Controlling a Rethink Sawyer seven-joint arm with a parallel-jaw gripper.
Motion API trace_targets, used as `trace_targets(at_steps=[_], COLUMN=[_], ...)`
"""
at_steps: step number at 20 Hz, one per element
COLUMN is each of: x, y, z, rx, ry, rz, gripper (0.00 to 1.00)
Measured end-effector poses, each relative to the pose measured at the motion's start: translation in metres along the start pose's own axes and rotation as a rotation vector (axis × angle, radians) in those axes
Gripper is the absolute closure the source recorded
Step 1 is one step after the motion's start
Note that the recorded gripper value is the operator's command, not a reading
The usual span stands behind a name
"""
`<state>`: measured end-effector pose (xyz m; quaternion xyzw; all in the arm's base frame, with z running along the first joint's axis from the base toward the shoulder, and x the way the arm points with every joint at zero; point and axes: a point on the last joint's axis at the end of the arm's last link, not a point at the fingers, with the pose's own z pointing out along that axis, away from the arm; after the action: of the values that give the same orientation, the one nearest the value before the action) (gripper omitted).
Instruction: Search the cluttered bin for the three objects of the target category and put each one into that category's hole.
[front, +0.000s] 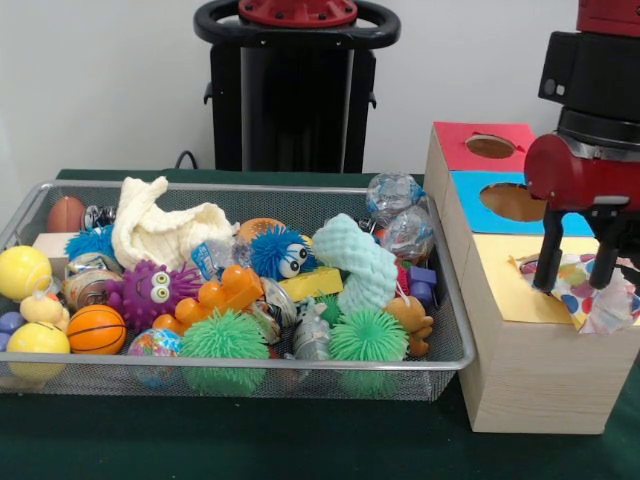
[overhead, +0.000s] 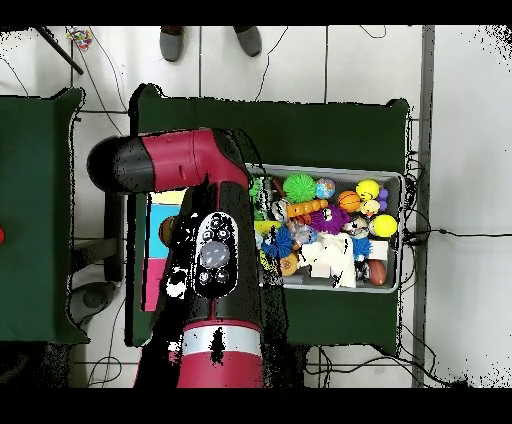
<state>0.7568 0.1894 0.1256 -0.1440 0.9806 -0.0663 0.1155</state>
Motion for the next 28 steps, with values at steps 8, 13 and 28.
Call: trace_targets(at_steps=[8, 13, 28], x=[0.015, 0.034, 0.061], y=[-0.007, -0.019, -0.020], z=[0.005, 0.014, 0.018], rx=[0.018, 0.028, 0.046], ry=[-0.003, -0.007, -0.016], rz=[-0.013, -0.009, -0.032], gripper=[0.00, 0.00, 0.00])
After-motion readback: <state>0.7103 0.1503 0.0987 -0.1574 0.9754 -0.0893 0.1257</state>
